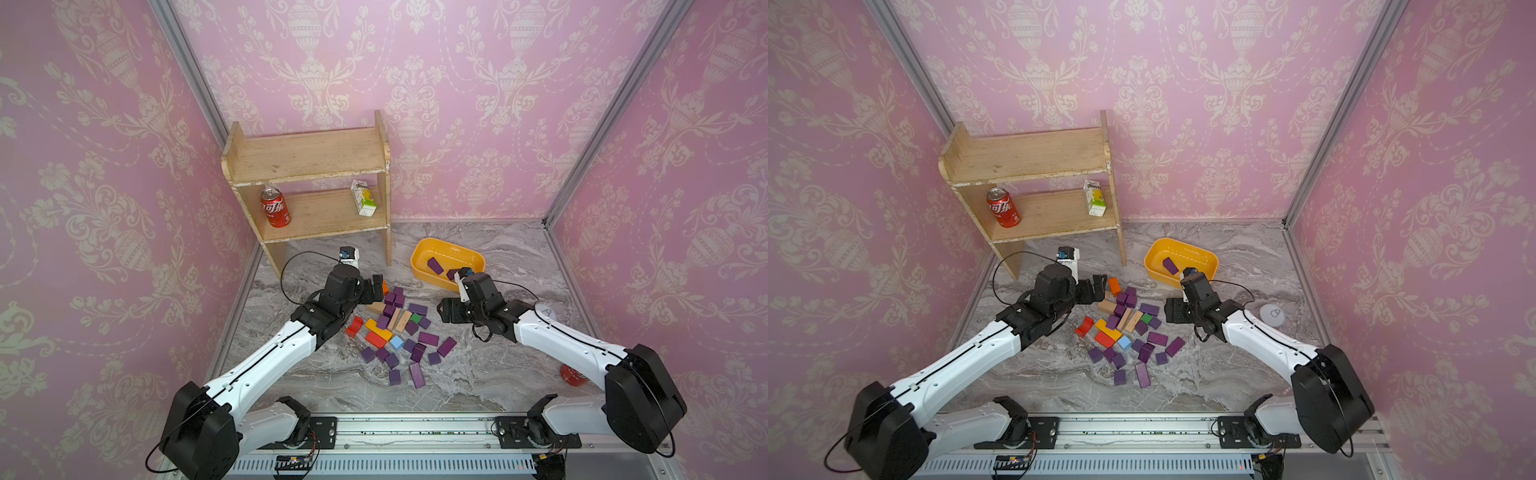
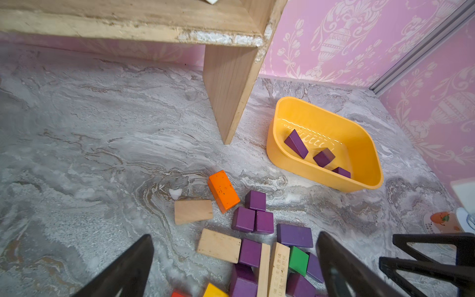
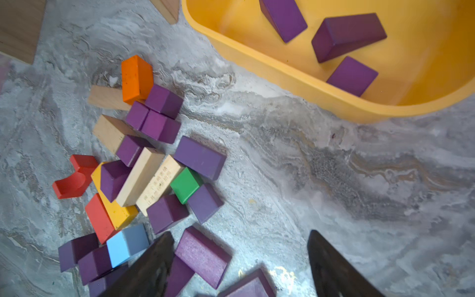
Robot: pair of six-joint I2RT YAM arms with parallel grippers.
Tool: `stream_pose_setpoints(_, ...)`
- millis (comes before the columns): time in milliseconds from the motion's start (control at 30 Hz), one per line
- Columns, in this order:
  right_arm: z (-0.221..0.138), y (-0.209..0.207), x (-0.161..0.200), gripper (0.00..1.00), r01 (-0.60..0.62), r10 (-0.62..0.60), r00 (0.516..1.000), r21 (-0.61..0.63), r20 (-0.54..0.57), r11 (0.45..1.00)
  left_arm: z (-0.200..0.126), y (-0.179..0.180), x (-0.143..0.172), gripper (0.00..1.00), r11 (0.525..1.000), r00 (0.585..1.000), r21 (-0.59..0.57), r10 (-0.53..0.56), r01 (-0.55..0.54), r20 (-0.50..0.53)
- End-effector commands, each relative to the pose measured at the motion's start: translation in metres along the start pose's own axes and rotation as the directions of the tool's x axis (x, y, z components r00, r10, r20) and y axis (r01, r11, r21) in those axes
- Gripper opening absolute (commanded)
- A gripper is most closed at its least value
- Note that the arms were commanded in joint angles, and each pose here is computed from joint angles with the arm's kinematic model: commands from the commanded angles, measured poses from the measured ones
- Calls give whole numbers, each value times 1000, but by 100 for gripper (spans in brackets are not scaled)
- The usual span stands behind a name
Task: Pick purple bricks into the storage bin
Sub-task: Pick up the building block from the center of the board.
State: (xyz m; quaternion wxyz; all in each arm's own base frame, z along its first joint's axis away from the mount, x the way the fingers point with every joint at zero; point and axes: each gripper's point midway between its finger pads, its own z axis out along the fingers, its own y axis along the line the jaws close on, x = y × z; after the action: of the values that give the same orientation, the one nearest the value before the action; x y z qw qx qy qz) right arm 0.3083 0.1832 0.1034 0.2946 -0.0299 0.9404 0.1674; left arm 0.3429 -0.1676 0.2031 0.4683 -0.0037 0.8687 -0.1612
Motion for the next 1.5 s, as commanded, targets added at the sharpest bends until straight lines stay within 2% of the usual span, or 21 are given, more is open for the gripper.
stream_pose_setpoints(0, -3, 2, 2, 80, 19, -19, 1000, -9, -17, 1000, 5, -4, 8, 99, 999, 999, 24, -25, 26, -40)
stream_pose_setpoints(300, 7, 11, 15, 66, 84, -88, 992, -40, -90, 996, 10, -5, 15, 99, 1000, 996, 17, -15, 16, -84)
stream_pose_setpoints(600, 22, 20, 22, 59, 132, -139, 982, -67, -131, 989, 15, -6, 17, 99, 999, 994, 15, -28, 30, -102)
stream_pose_setpoints(967, 41, 27, 32, 57, 160, -173, 970, -83, -173, 984, 17, -6, 17, 99, 1000, 993, 7, -29, 30, -112)
stream_pose_setpoints(1467, 65, 35, 41, 55, 283, -286, 932, -47, -223, 958, 14, -8, 12, 99, 1000, 993, 11, -26, 27, -113)
